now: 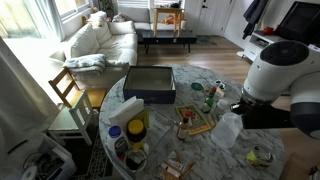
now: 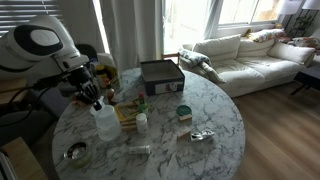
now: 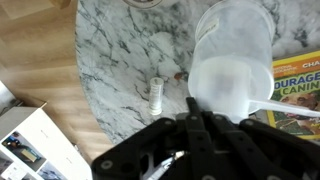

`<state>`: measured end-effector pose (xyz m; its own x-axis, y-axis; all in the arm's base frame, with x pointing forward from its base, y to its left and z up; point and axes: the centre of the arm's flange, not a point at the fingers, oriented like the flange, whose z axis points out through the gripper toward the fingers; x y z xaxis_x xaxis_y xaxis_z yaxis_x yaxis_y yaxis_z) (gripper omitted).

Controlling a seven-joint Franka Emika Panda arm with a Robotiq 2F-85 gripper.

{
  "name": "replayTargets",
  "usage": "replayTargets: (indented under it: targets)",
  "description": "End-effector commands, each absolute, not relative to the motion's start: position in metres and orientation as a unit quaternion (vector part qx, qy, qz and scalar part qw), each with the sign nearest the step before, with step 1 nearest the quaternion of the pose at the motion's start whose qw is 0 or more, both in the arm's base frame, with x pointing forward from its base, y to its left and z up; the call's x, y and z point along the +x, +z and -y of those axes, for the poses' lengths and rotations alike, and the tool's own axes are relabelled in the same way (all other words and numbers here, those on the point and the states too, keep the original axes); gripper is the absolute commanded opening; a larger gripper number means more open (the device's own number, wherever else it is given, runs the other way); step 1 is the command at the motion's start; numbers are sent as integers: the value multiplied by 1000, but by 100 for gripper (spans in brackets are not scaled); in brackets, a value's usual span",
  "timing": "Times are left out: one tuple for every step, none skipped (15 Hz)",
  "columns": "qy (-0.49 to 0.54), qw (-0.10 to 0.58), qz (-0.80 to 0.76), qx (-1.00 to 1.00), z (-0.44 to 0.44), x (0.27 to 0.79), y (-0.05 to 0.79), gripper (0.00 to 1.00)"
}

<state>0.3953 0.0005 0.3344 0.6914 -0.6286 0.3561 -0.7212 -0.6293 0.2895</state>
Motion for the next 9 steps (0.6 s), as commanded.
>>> replayTargets:
  targets:
    - [157, 211, 364, 893, 3, 381, 328, 1]
    - [168, 212, 361, 893, 2, 381, 329, 1]
    - [175, 210, 358, 893, 2, 380, 329, 1]
    - [184, 210, 355, 892, 1, 380, 329, 1]
    - [185, 211, 351, 893, -1, 379, 326, 1]
    - [187, 215, 346, 894, -2, 377, 323, 1]
    - [190, 220, 340, 894, -4, 376, 319, 1]
    - [193, 222, 337, 894, -5, 374, 315, 1]
    - [195, 225, 334, 895, -6, 372, 312, 1]
